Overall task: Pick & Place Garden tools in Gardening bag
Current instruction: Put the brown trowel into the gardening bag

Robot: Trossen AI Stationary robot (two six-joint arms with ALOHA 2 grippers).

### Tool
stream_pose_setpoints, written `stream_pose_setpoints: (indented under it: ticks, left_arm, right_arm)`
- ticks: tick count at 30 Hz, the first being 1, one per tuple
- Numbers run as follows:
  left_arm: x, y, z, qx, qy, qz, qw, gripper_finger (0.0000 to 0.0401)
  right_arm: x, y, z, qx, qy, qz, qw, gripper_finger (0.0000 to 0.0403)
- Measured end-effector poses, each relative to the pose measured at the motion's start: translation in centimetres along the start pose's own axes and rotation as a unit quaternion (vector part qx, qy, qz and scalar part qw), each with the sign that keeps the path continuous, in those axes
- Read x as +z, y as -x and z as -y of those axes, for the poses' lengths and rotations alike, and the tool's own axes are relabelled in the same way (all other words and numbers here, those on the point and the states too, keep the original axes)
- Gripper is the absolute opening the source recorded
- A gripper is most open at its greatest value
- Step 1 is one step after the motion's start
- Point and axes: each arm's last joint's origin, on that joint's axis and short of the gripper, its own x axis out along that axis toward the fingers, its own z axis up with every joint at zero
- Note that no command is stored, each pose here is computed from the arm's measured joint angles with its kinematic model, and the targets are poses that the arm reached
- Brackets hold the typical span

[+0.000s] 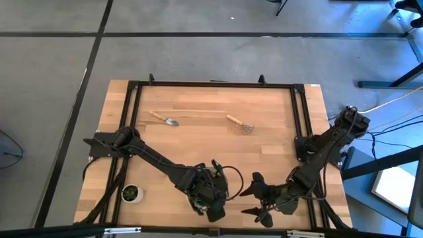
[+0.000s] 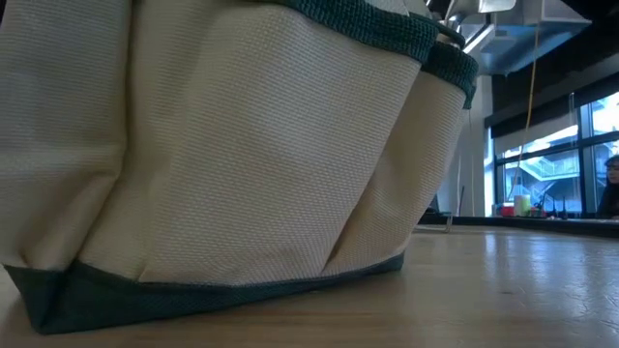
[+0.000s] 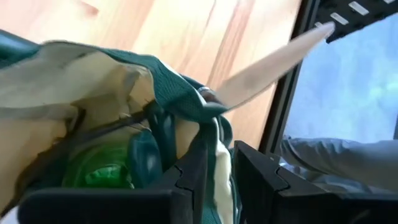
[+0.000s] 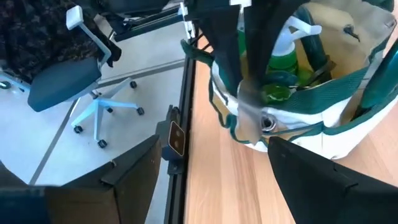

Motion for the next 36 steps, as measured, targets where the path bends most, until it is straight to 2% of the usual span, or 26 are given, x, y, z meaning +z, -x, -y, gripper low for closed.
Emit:
stream_pose_setpoints:
  ticks: [9, 13, 17, 23, 27, 31, 36]
  left_arm:
    - [-0.3, 0.0, 0.2, -0.006, -0.003, -0.007, 1.0, 0.0074]
    - [-0.3, 0.0, 0.2, -0.004, -0.003, -0.005, 1.0, 0.0074]
    - [-0.2, 0.0, 0.2, -0.002, -0.007, -0.003, 1.0, 0.0074]
    - [-0.2, 0.0, 0.1, 0.006, -0.007, 0.007, 1.0, 0.0075]
    - [-0.1, 0.0, 0.1, 0.013, -0.007, 0.015, 1.0, 0.0075]
    - [0.1, 0.5, 0.0, 0.026, -0.007, 0.039, 0.999, 0.0067]
    - [0.6, 2.5, 0.1, 0.024, -0.019, 0.07, 0.997, 0.0042]
  right_arm:
    - [1.2, -0.9, 1.4, -0.027, -0.014, 0.016, 0.999, 0.0298]
    - [1.1, -0.8, 1.1, 0.008, -0.013, -0.004, 1.0, 0.0298]
    - [0.5, -0.5, 0.2, 0.081, 0.003, -0.057, 0.995, 0.0298]
    - [0.2, -0.2, -0.6, 0.151, -0.085, -0.118, 0.978, 0.0298]
    - [0.3, 0.0, -1.1, 0.203, -0.098, -0.146, 0.963, 0.0298]
    - [0.4, 0.0, -1.3, 0.219, -0.098, -0.145, 0.96, 0.0298]
    - [0.3, -0.1, -1.0, 0.201, -0.096, -0.148, 0.964, 0.0298]
